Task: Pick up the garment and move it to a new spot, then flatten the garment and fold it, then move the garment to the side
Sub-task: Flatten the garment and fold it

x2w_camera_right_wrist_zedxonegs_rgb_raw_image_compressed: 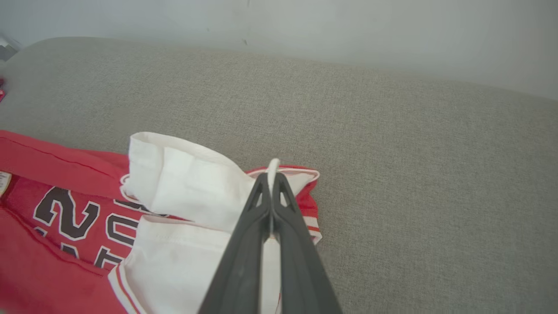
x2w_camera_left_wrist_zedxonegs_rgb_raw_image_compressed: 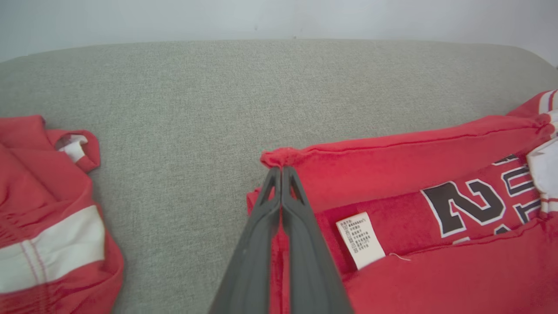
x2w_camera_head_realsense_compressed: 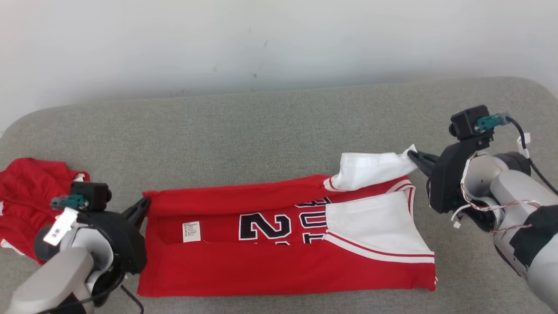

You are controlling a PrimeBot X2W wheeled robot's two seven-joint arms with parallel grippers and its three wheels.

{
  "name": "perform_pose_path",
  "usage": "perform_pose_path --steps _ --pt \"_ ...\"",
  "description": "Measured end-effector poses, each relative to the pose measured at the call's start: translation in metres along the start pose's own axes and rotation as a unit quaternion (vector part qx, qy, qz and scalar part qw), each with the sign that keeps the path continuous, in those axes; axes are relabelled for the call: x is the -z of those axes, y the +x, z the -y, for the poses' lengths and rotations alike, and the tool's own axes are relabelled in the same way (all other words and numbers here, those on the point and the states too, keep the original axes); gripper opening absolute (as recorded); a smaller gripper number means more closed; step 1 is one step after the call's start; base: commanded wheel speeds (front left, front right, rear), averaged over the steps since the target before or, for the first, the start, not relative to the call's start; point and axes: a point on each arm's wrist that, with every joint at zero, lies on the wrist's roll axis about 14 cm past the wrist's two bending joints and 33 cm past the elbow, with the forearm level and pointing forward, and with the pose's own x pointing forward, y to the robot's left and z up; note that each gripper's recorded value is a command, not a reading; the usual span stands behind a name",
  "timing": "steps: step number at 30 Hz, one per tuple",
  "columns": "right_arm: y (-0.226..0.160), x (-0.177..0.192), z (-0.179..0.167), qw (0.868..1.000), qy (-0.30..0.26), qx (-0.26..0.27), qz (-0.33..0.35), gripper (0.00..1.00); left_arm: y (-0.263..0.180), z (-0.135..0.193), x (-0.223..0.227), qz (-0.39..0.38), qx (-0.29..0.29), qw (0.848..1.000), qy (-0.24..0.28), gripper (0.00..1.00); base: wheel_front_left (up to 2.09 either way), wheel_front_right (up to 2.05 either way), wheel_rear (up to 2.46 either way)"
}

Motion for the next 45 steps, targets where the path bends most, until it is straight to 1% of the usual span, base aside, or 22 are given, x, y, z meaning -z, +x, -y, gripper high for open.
perform_pose_path --steps 11,16,17,18,19,20,28,35,40,44,45 --pt "-0.012 0.028 -0.005 0.999 0.014 -0.013 -0.037 0.0 -0.009 0.013 0.032 -0.033 0.011 0.999 -0.014 0.0 0.0 0.0 0.0" --pt "-0.016 0.05 -0.009 0.998 0.025 -0.021 -0.061 0.0 -0.011 0.022 0.047 -0.047 0.018 0.998 -0.023 0.0 0.0 0.0 0.0" --pt "-0.017 0.053 -0.009 0.997 0.026 -0.022 -0.066 0.0 -0.011 0.023 0.047 -0.047 0.019 0.998 -0.024 0.03 0.0 0.0 0.0" --pt "-0.017 0.056 -0.01 0.997 0.026 -0.023 -0.069 0.0 -0.011 0.023 0.047 -0.048 0.019 0.998 -0.025 0.2 0.0 0.0 0.0" --pt "-0.017 0.058 -0.011 0.997 0.025 -0.025 -0.072 0.0 -0.011 0.023 0.047 -0.048 0.019 0.998 -0.026 0.2 0.0 0.0 0.0" --pt "-0.018 0.061 -0.012 0.997 0.025 -0.027 -0.074 0.0 -0.01 0.023 0.047 -0.047 0.019 0.998 -0.027 0.0 0.0 0.0 0.0" --pt "-0.023 0.083 -0.025 0.994 0.014 -0.047 -0.097 0.0 -0.009 0.023 0.048 -0.045 0.017 0.998 -0.027 0.0 0.0 0.0 0.0" --pt "-0.026 0.084 -0.029 0.994 0.003 -0.055 -0.097 0.0 -0.008 0.022 0.049 -0.045 0.016 0.999 -0.025 0.0 0.0 0.0 0.0" --pt "-0.031 0.106 -0.03 0.99 0.005 -0.057 -0.127 0.0 -0.006 0.026 0.049 -0.044 0.02 0.999 -0.025 0.0 0.0 0.0 0.0" --pt "-0.032 0.112 -0.028 0.989 -0.006 -0.054 -0.138 0.0 -0.004 0.028 0.051 -0.046 0.022 0.998 -0.026 0.0 0.0 0.0 0.0" --pt "-0.032 0.113 -0.028 0.989 -0.006 -0.053 -0.139 0.18 -0.004 0.028 0.051 -0.047 0.021 0.998 -0.026 0.0 0.0 0.0 0.0"
